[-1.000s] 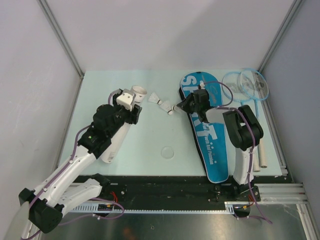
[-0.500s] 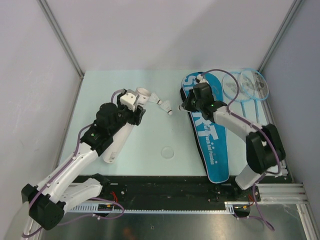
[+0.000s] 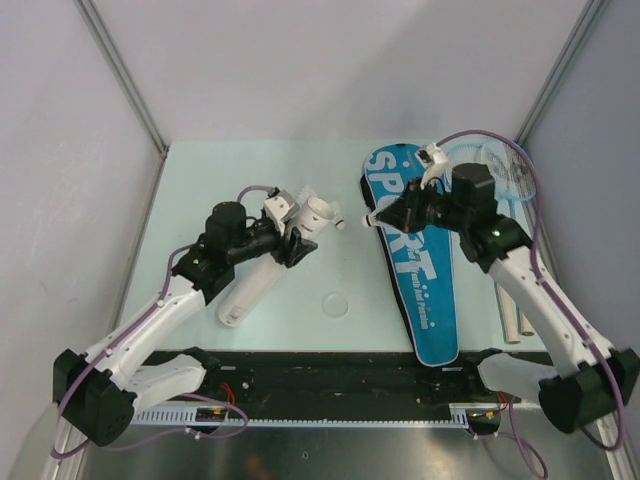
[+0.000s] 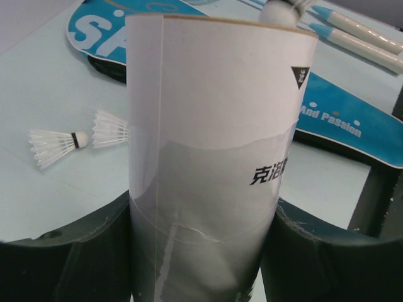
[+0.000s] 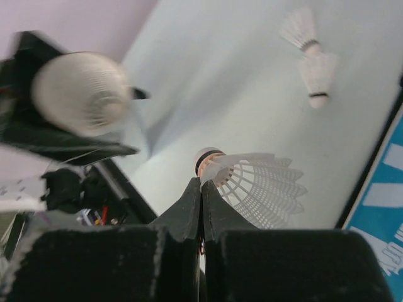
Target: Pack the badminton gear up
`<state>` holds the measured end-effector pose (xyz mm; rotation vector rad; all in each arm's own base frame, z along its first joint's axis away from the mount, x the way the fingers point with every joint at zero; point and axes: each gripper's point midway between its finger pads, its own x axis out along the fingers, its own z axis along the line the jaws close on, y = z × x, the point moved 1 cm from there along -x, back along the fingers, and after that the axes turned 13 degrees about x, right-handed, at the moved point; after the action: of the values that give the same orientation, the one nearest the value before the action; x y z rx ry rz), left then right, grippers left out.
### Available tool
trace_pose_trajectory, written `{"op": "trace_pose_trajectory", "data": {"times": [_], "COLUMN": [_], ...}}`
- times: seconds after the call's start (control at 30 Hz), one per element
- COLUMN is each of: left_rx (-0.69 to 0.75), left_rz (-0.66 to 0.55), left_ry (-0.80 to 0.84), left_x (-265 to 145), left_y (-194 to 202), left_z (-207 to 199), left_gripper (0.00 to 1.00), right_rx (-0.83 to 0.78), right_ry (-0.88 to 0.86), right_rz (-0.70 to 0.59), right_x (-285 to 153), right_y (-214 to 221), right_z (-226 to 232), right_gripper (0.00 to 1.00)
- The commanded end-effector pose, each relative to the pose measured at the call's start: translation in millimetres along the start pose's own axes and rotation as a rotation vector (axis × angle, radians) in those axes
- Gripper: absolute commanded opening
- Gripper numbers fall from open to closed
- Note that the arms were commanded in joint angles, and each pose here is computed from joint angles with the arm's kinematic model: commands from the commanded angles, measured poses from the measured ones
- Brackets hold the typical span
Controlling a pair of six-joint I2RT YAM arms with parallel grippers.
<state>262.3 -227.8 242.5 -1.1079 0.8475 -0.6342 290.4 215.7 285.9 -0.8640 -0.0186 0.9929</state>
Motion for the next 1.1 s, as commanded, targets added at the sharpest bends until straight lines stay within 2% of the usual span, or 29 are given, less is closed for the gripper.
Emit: {"op": "trace_pose_trajectory", "data": {"times": [0.0,0.4,0.73,0.83,0.87,0.97,1.07], "left_rx": [0.077,0.11,0.115,0.112,0.111,0.108,0.11], "left_rz": [-0.102,-0.117,-0.127,-0.123,-0.125,-0.123,-0.125], "left_ry": [0.084,0.168,0.188,0.191,0.19,0.202,0.202], "left_x": [1,3,2,2,2,3,3], "left_y": [-28,-27,-30,-28,-30,-29,-30], "left_z": [-9,-30,-35,-36,-36,-40,-40], "left_gripper": [0.3,0.3,0.3,0.3,0.3,0.3,0.3], "right_rx": [-0.11,-0.182,-0.205,-0.185,-0.167,-0.149,-0.149], "right_ry": [-0.244,-0.273,-0.287,-0.359,-0.405,-0.437,-0.467], "right_rz": [0.046,0.033,0.1,0.18,0.217,0.192,0.156], "right_x": [-34,-22,-13,-5,-6,-10,-14], "right_y": [8,-12,7,18,22,13,8], "right_z": [59,109,123,130,134,138,148], "right_gripper": [0.0,0.0,0.0,0.23,0.39,0.67,0.78]}}
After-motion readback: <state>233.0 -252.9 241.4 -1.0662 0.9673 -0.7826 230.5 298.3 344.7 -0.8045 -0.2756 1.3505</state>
